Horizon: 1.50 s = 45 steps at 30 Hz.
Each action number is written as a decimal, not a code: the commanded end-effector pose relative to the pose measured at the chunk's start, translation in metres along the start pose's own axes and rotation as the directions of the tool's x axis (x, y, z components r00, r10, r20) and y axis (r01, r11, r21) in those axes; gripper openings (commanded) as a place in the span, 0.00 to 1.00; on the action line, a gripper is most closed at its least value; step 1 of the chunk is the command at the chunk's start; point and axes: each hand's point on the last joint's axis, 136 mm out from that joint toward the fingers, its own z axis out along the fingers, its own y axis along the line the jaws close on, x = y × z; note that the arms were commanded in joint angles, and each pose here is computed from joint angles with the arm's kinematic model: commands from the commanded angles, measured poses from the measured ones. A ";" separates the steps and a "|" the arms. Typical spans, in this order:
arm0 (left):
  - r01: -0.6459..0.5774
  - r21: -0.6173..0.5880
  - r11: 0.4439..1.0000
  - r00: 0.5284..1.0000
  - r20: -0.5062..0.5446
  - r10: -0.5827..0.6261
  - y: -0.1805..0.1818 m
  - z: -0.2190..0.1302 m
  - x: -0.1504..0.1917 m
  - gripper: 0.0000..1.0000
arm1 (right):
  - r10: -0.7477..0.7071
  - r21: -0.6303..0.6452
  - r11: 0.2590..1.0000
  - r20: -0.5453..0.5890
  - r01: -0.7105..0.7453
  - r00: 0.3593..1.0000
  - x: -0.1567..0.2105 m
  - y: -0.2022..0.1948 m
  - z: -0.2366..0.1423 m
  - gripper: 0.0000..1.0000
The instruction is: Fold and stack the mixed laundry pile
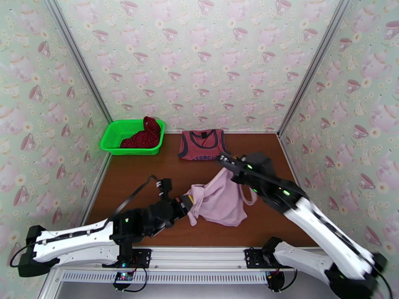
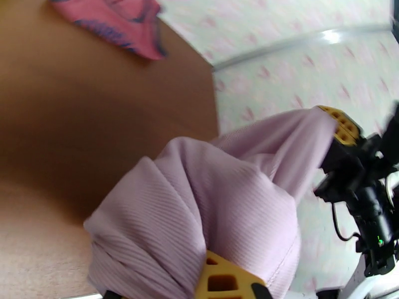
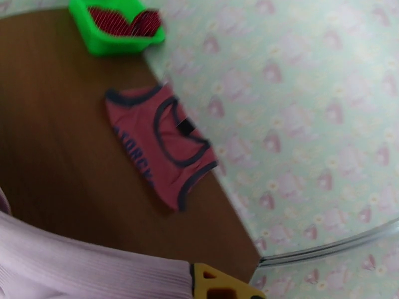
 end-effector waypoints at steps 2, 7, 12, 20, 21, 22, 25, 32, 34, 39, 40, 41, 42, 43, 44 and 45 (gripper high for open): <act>0.301 -0.073 0.951 0.933 0.227 -0.278 0.093 -0.002 -0.036 0.00 | 0.021 -0.069 0.997 0.031 -0.019 0.999 0.004 0.019 0.099 0.00; 0.439 -0.070 0.896 0.829 0.417 -0.373 0.158 -0.011 -0.077 0.00 | 0.017 -0.059 0.998 -0.026 -0.019 1.000 0.006 0.029 0.192 0.00; 0.469 -0.060 0.881 0.775 0.507 -0.377 0.158 -0.019 -0.121 0.42 | 0.060 -0.044 0.997 -0.007 -0.061 0.998 -0.005 0.031 0.238 0.00; 0.417 -0.107 0.903 0.827 0.457 -0.328 0.125 0.020 -0.172 1.00 | 0.124 -0.047 0.991 -0.019 -0.125 0.992 -0.008 0.037 0.276 0.13; 0.395 -0.127 0.910 0.839 0.453 -0.301 0.122 0.024 -0.178 1.00 | 0.134 -0.041 0.990 -0.028 -0.135 0.991 -0.007 0.035 0.278 0.22; 0.363 -0.151 0.919 0.852 0.452 -0.263 0.118 0.025 -0.183 1.00 | 0.143 -0.035 0.989 -0.036 -0.144 0.989 -0.006 0.034 0.280 0.29; 0.166 -0.308 0.937 0.920 0.391 -0.034 0.102 0.029 -0.194 1.00 | 0.175 -0.023 0.984 -0.048 -0.176 0.983 -0.005 0.031 0.276 0.47; -0.470 -0.539 0.699 0.883 -0.301 0.361 0.093 0.066 -0.146 0.68 | 0.259 -0.024 0.965 -0.051 -0.260 0.965 -0.001 0.028 0.234 0.64; -0.619 -0.551 0.560 0.785 -0.457 0.417 0.102 0.072 -0.129 0.64 | 0.294 -0.023 0.955 -0.048 -0.295 0.955 0.002 0.025 0.214 0.64; -0.782 -0.511 0.356 0.622 -0.668 0.409 0.133 0.090 -0.086 0.51 | 0.385 0.005 0.922 -0.105 -0.387 0.917 0.024 0.024 0.156 0.63; -0.783 -0.507 0.361 0.621 -0.674 0.400 0.138 0.094 -0.080 0.51 | 0.406 0.014 0.913 -0.118 -0.407 0.906 0.030 0.024 0.144 0.63; -0.776 -0.516 0.362 0.629 -0.674 0.388 0.144 0.097 -0.077 0.50 | 0.426 0.017 0.904 -0.127 -0.427 0.896 0.036 0.026 0.132 0.62; -0.772 -0.528 0.354 0.634 -0.672 0.383 0.148 0.098 -0.077 0.50 | 0.445 0.019 0.895 -0.120 -0.446 0.887 0.038 0.026 0.120 0.63; -0.769 -0.548 0.330 0.640 -0.667 0.382 0.154 0.098 -0.080 0.50 | 0.465 0.021 0.884 -0.117 -0.466 0.877 0.043 0.029 0.109 0.63; -0.766 -0.566 0.305 0.643 -0.665 0.380 0.158 0.097 -0.083 0.50 | 0.485 0.020 0.874 -0.106 -0.486 0.868 0.046 0.031 0.098 0.63; -0.766 -0.577 0.284 0.643 -0.666 0.379 0.161 0.097 -0.086 0.50 | 0.503 0.015 0.864 -0.097 -0.504 0.859 0.049 0.034 0.090 0.62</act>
